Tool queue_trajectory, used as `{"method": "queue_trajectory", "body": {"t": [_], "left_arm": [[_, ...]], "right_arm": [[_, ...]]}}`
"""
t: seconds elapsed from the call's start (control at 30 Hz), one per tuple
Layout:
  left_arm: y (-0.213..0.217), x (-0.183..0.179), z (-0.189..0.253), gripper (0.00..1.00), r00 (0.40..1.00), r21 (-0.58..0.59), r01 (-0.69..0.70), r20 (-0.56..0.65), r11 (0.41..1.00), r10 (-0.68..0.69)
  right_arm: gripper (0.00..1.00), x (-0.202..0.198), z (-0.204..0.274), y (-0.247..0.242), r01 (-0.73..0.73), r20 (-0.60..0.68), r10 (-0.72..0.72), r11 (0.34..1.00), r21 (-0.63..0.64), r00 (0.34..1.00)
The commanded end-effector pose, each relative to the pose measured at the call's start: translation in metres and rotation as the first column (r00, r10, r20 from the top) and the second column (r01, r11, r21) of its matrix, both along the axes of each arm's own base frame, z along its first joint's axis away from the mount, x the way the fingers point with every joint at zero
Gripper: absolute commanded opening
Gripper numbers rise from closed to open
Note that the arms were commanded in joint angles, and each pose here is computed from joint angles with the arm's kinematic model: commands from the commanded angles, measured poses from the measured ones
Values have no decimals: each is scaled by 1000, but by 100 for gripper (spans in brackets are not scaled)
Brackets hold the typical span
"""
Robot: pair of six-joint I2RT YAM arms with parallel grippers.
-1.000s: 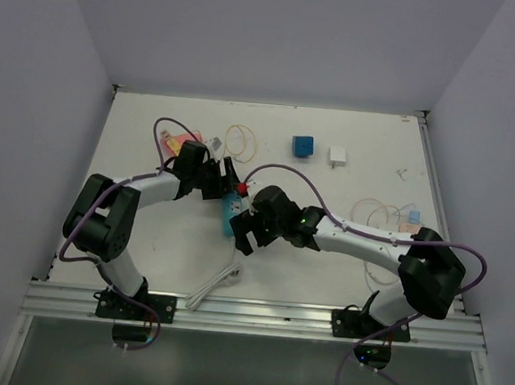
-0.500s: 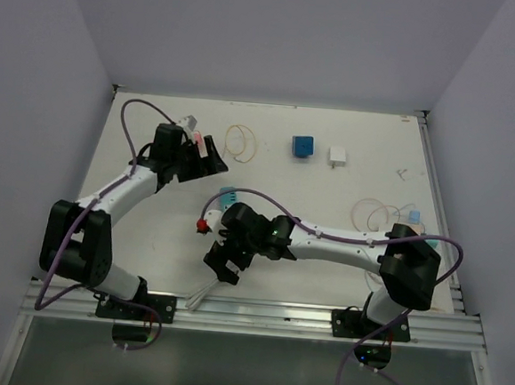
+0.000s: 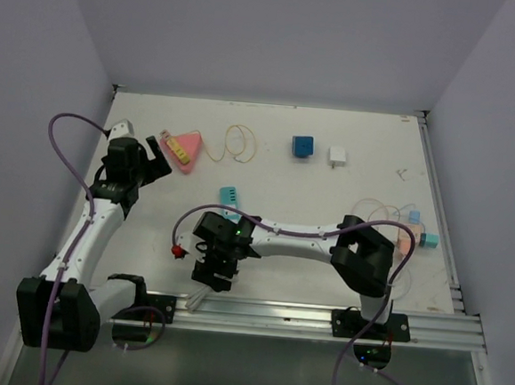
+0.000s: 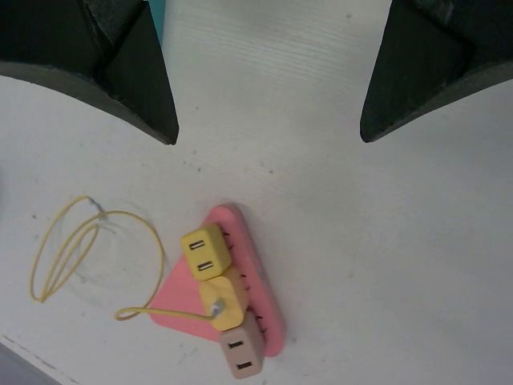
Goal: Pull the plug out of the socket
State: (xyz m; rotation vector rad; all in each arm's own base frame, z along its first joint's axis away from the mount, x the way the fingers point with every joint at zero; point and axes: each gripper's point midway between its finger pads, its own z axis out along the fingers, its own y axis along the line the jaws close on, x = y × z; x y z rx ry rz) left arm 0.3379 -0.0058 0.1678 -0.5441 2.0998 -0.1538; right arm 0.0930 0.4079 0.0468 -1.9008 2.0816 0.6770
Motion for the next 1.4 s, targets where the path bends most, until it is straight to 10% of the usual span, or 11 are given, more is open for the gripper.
{"method": "queue_trajectory", "body": {"t": [0.0,0.33,0.63,1.1,1.37], "left_arm": [[33,-13,-3,98,990,83,-140,34,987,137],[50,-18,-3,98,971,115,-234,68,965,228],[49,-16,-3,98,973,111,-226,68,968,220],[40,-11,-9,98,983,92,-182,50,979,178],[39,-10,-9,98,984,90,-174,52,981,170]], "right_arm": [[70,1,-1,-1,-56,8,57,997,-48,998],[0,55,-5,17,218,84,-219,976,23,972],[0,175,-1,-34,703,125,-707,707,81,696],[0,307,-6,-130,919,139,-920,380,104,365],[0,353,13,-146,938,109,-949,310,159,295]]}}
